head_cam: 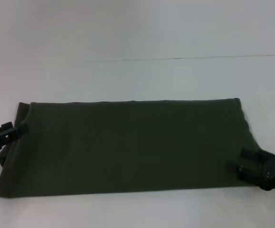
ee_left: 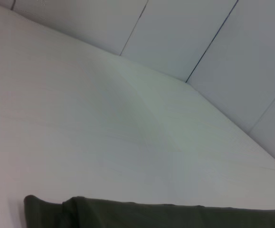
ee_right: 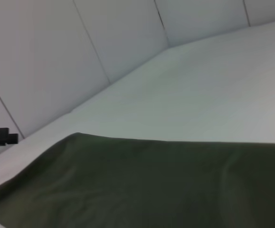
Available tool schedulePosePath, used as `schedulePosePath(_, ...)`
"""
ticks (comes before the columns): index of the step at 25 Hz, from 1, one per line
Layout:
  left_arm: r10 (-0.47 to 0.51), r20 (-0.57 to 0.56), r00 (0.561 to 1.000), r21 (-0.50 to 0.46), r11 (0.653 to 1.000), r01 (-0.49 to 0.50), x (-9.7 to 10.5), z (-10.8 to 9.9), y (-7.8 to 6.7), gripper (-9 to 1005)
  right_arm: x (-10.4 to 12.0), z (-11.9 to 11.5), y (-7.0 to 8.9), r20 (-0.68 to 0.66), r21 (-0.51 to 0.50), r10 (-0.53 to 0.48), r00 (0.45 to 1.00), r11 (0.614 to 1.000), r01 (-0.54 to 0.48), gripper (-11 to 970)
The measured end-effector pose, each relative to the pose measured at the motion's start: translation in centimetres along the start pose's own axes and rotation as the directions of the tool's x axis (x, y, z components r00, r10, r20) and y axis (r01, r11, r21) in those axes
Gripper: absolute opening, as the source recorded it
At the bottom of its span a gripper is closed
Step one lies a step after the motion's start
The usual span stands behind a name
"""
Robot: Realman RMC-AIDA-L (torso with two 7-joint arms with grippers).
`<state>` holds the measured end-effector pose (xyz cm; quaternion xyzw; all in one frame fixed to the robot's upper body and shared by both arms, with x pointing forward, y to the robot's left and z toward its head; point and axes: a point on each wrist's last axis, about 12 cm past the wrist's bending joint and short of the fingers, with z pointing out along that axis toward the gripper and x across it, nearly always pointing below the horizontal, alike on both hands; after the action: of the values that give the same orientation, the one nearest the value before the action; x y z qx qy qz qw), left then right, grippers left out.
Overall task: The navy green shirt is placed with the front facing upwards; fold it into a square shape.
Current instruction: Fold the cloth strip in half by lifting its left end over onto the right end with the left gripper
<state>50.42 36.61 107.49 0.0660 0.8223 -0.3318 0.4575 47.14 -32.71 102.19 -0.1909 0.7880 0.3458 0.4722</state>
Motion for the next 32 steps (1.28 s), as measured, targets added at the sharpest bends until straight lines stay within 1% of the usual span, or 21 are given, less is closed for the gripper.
schedulePosePath(11, -0.002, 0.002, 1.0, 0.009, 1.0, 0.002, -0.1, 0.4, -0.1, 618, 1.5, -0.7, -0.4, -0.025, 0.074, 0.051, 0.998, 0.996, -0.049, 797)
schedulePosePath(15, 0.006, 0.006, 1.0, 0.01, 1.0, -0.006, -0.2, 0.4, -0.1, 618, 1.6, -0.8, -0.4, -0.019, 0.076, 0.053, 0.998, 0.996, -0.052, 797)
schedulePosePath(18, 0.012, 0.012, 1.0, 0.009, 1.0, -0.012, -0.4, 0.4, 0.0, 618, 1.0, -1.2, -0.2, 0.027, 0.048, 0.036, 0.999, 0.998, -0.037, 797)
schedulePosePath(20, 0.012, 0.014, 1.0, -0.002, 1.0, -0.012, -0.7, 0.3, 0.1, 619, 0.3, -1.7, 0.1, 0.089, 0.019, 0.015, 0.996, 1.0, -0.016, 796)
schedulePosePath(24, -0.047, 0.01, 0.999, -0.071, 0.996, 0.047, -1.8, -0.5, 1.0, 619, -1.1, -2.2, 0.3, 0.182, -0.023, -0.016, 0.983, 1.0, 0.021, 796)
schedulePosePath(28, -0.131, -0.046, 0.99, -0.154, 0.98, 0.122, -3.4, -1.5, 1.9, 619, -2.2, -1.6, 0.3, 0.2, -0.055, -0.036, 0.979, 0.997, 0.048, 795)
schedulePosePath(31, -0.186, -0.122, 0.975, -0.195, 0.968, 0.16, -4.3, -1.3, 2.1, 619, -2.7, -1.1, 0.3, 0.202, -0.067, -0.047, 0.978, 0.996, 0.062, 795)
schedulePosePath(32, -0.186, -0.122, 0.975, -0.195, 0.968, 0.16, -4.3, -1.3, 2.1, 619, -2.8, -1.0, 0.3, 0.203, -0.07, -0.049, 0.978, 0.995, 0.064, 795)
